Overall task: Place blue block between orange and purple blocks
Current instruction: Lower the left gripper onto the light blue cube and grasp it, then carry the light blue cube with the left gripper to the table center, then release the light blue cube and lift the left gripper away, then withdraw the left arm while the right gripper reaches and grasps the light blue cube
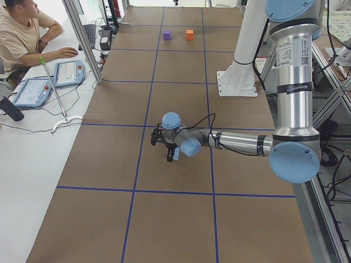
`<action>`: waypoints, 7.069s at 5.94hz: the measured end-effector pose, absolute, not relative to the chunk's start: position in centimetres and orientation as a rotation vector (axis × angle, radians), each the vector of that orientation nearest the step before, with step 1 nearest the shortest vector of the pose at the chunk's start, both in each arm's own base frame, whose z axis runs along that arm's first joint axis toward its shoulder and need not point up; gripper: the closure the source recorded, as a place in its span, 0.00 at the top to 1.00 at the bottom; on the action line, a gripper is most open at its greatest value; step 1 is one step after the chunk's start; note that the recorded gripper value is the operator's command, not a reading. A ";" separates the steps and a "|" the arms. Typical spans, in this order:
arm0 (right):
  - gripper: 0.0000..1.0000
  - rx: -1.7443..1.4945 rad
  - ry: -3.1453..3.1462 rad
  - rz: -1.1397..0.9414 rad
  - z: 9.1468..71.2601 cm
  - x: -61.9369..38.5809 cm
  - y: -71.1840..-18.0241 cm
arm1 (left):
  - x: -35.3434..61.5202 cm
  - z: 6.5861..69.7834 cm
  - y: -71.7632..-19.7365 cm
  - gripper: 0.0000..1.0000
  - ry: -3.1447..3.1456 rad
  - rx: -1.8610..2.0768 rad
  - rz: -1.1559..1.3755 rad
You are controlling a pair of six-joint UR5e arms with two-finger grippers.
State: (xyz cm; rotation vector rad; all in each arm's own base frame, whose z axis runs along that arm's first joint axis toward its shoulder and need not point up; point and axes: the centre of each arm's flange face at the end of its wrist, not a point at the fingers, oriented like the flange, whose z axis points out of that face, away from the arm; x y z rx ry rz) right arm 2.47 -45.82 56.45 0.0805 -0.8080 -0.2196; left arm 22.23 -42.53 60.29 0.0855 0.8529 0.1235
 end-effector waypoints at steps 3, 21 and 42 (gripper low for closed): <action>1.00 0.079 -0.809 -0.219 56.5 2.5 -45.8 | 22.7 58.3 -42.8 0.00 0.872 0.116 0.140; 1.00 0.208 -0.834 -0.267 51.6 2.2 -48.4 | 52.4 13.3 -50.2 1.00 0.866 0.082 0.042; 0.98 0.248 -0.750 -0.155 17.1 -60.7 -48.4 | -11.0 63.6 -48.5 1.00 0.653 0.162 0.299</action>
